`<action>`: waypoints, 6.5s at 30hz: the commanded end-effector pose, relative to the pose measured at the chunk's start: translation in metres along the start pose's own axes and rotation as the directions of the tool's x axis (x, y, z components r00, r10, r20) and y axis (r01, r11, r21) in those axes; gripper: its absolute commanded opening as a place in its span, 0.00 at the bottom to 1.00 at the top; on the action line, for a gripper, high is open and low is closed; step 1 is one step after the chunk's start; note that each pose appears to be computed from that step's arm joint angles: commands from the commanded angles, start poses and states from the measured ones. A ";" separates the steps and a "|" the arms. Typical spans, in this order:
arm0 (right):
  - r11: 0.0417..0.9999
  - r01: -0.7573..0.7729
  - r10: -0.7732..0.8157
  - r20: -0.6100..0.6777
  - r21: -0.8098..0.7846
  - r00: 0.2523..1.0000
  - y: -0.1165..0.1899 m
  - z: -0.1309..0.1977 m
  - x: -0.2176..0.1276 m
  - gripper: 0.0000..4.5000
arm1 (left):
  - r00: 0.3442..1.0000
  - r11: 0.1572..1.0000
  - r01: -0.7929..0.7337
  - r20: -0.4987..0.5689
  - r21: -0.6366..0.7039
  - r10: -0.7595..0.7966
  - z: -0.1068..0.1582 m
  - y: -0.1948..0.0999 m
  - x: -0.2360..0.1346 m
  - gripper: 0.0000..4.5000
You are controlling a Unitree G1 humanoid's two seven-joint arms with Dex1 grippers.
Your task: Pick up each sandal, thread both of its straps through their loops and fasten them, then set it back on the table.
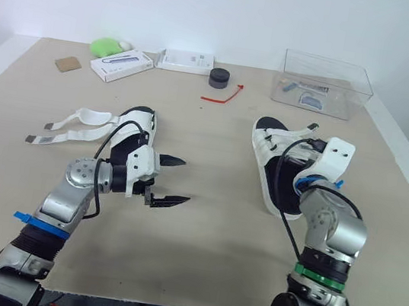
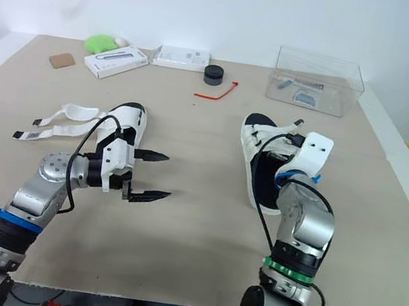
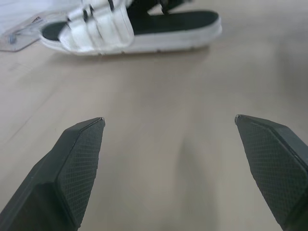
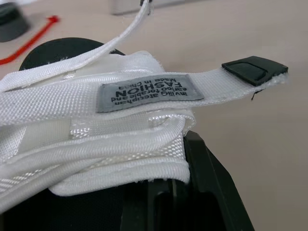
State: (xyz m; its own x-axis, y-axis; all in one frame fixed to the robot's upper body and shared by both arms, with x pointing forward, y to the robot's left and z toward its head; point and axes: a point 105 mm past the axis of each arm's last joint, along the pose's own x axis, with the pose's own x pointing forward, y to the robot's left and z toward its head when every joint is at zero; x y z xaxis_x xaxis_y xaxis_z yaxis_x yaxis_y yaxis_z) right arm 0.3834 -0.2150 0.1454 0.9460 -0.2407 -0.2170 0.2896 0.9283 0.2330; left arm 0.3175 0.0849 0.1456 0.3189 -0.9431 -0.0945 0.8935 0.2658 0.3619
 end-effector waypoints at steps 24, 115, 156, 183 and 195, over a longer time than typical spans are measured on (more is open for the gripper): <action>0.752 -0.505 0.546 -0.029 -0.423 0.837 0.048 -0.001 -0.077 0.98 | 0.995 0.995 -0.096 -0.011 -0.019 0.096 0.001 0.000 0.003 1.00; -0.208 -0.827 0.938 -0.346 -0.522 -0.017 0.114 0.004 -0.099 1.00 | 0.978 0.998 0.032 -0.208 0.056 -0.019 -0.009 -0.011 -0.065 0.02; -0.234 -0.822 0.922 -0.386 -0.519 -0.019 0.111 -0.005 -0.111 1.00 | 0.941 0.901 0.327 -0.186 0.284 -0.283 -0.019 -0.039 -0.043 0.02; -0.236 -0.825 0.915 -0.404 -0.514 -0.011 0.110 -0.009 -0.103 1.00 | 0.926 0.937 0.330 -0.231 0.114 -0.298 -0.010 -0.038 -0.076 0.97; -0.166 -0.902 0.880 -0.473 -0.398 0.046 0.082 -0.033 -0.109 0.51 | 0.969 0.992 0.088 -0.237 0.089 -0.065 -0.005 -0.006 -0.095 1.00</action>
State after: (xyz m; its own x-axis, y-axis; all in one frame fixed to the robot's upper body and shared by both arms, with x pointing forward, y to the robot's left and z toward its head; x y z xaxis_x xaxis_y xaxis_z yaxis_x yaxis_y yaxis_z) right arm 0.3044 -0.1056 0.1442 0.2322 0.9314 -0.2802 -0.9645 0.1832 -0.1902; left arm 0.2780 0.1752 0.1308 0.2867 -0.8755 -0.3890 0.9114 0.1241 0.3924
